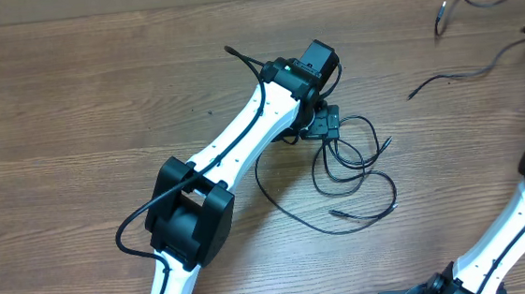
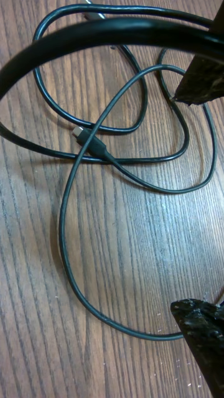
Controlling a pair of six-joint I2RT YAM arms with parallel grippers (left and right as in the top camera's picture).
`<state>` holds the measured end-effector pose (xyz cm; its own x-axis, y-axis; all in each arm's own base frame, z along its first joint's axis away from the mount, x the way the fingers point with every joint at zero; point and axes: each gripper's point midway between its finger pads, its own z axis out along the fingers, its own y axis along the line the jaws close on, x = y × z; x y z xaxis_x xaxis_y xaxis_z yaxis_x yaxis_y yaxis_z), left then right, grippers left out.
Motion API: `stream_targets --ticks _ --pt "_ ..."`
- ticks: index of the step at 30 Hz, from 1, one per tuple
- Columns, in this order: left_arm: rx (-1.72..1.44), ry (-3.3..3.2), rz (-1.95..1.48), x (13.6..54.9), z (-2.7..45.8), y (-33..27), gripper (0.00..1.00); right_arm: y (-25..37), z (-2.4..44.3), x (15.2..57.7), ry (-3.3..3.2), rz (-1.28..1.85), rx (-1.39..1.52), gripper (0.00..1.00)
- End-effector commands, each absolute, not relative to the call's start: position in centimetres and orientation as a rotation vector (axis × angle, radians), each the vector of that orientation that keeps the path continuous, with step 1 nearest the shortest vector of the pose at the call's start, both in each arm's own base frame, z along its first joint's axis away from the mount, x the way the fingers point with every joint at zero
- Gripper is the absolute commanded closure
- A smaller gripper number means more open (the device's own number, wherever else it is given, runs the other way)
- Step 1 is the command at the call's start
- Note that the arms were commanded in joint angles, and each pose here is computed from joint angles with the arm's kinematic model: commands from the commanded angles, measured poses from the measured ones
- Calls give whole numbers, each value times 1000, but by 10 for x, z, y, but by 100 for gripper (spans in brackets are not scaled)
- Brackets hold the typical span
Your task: Untangle cables
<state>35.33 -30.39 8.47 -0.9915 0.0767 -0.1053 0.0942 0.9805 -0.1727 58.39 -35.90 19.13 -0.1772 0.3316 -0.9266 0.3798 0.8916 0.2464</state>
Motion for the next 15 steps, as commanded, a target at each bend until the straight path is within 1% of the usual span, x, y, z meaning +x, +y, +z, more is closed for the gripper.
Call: stream_targets --ticks 1,6,7,8,9,10,11,12,15 --pt "123 3041 -235 353 75 -301 0 -403 195 560 1748 -116 597 96" --pt "122 3041 -235 353 75 -301 0 -440 190 529 1744 -160 670 96" --pt "123 3042 -235 353 75 -302 0 -446 190 525 1743 -165 681 89" --pt "123 3042 -235 353 75 -302 0 -450 189 520 1743 -167 689 76" --pt "123 3042 -235 353 75 -302 1 -455 187 515 1747 -172 703 52" --pt "123 3041 -235 353 75 -301 0 -458 185 511 1751 -174 713 32" --pt "122 3041 -235 353 75 -301 0 -461 184 508 1753 -177 722 9" --pt "123 3041 -235 353 75 -301 0 -463 182 505 1759 -177 732 0" --pt "123 3041 -235 353 75 -301 1 -467 175 499 1779 -173 757 0"
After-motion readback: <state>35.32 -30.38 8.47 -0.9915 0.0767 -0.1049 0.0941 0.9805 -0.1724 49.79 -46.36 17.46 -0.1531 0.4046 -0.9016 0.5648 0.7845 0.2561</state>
